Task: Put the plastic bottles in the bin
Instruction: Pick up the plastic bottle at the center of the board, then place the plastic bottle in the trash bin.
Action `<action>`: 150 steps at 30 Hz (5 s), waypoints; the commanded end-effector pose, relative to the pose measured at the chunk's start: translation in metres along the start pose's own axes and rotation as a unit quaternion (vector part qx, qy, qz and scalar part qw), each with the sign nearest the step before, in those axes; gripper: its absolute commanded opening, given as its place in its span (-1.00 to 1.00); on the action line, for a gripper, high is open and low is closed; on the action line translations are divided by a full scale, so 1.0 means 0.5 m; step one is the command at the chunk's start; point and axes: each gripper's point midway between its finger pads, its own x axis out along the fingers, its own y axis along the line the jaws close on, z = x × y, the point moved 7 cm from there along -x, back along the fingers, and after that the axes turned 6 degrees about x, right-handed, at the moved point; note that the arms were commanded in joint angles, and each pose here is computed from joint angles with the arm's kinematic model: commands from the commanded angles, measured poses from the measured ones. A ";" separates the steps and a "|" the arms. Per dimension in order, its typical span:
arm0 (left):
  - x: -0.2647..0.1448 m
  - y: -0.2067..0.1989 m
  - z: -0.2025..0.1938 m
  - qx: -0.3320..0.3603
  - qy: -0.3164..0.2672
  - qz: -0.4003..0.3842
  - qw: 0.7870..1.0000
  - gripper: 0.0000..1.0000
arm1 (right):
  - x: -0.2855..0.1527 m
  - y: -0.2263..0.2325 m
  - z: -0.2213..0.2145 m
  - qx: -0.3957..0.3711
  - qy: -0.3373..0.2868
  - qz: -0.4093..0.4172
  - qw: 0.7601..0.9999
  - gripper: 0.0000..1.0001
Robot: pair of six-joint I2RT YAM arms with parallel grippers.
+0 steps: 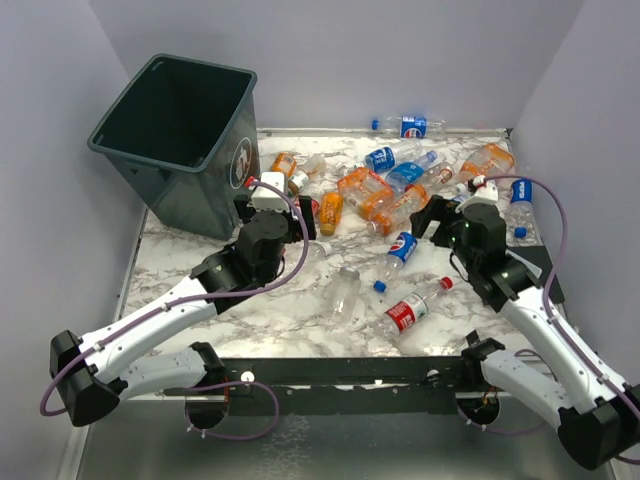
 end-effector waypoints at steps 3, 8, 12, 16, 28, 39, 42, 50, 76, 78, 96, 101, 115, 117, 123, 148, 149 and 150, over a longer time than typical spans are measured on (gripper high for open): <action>0.001 -0.014 -0.014 0.012 0.005 -0.029 1.000 0.98 | 0.032 -0.042 -0.044 0.032 0.050 -0.111 0.992 0.88; 0.006 -0.020 -0.024 0.015 0.009 -0.037 0.999 0.98 | 0.062 -0.040 -0.075 0.069 0.069 -0.095 0.991 0.84; 0.012 -0.032 -0.037 0.022 0.017 -0.055 0.998 0.98 | 0.091 -0.037 -0.094 0.072 0.088 -0.094 0.989 0.81; 0.014 -0.042 -0.042 0.027 0.022 -0.071 0.997 0.98 | 0.113 -0.049 -0.121 0.066 0.109 -0.107 0.986 0.79; 0.014 -0.054 -0.048 0.028 0.028 -0.095 0.995 0.98 | 0.185 -0.068 -0.185 0.074 0.161 -0.137 0.975 0.74; 0.010 -0.052 -0.048 0.031 0.025 -0.095 0.995 0.98 | 0.223 -0.074 -0.220 0.091 0.187 -0.143 0.968 0.34; 0.008 -0.052 -0.049 0.033 0.023 -0.099 0.994 0.98 | 0.213 -0.071 -0.209 0.087 0.180 -0.135 0.970 0.15; 0.001 -0.061 -0.055 0.033 0.010 -0.138 0.990 0.98 | 0.122 -0.016 -0.113 0.077 0.142 -0.048 0.986 -0.07; -0.136 -0.238 0.055 -0.106 -0.037 -0.579 0.808 0.98 | -0.123 0.215 0.087 0.110 -0.032 0.499 0.859 -0.11; -0.135 -0.246 0.055 -0.109 -0.032 -0.590 0.799 0.98 | -0.126 0.218 0.092 0.111 -0.036 0.506 0.855 -0.12; -0.125 -0.268 0.041 -0.102 -0.009 -0.611 0.785 0.06 | -0.129 0.232 0.089 0.112 -0.006 0.537 0.836 0.11; -0.126 -0.265 0.043 -0.101 -0.014 -0.607 0.788 -0.23 | -0.135 0.237 0.094 0.095 0.010 0.537 0.838 0.57; -0.098 -0.174 0.139 -0.046 -0.113 -0.427 0.896 -1.00 | -0.197 0.238 0.165 0.014 -0.026 0.475 0.880 1.00; -0.086 -0.142 0.165 -0.030 -0.128 -0.360 0.924 -1.00 | -0.212 0.234 0.178 0.000 -0.039 0.462 0.886 1.00; -0.032 -0.007 0.272 0.076 -0.140 -0.038 0.986 -1.00 | -0.243 0.206 0.182 -0.031 -0.060 0.415 0.908 1.00; 0.302 0.337 0.356 0.014 -0.094 0.351 0.931 -1.00 | -0.185 0.114 0.046 0.025 -0.020 0.329 0.944 0.98; 0.311 0.335 0.338 0.019 -0.083 0.346 0.934 -1.00 | -0.183 0.113 0.047 0.023 -0.022 0.325 0.945 0.98; 0.319 0.332 0.323 0.023 -0.073 0.342 0.937 -1.00 | -0.183 0.112 0.049 0.021 -0.024 0.323 0.946 0.98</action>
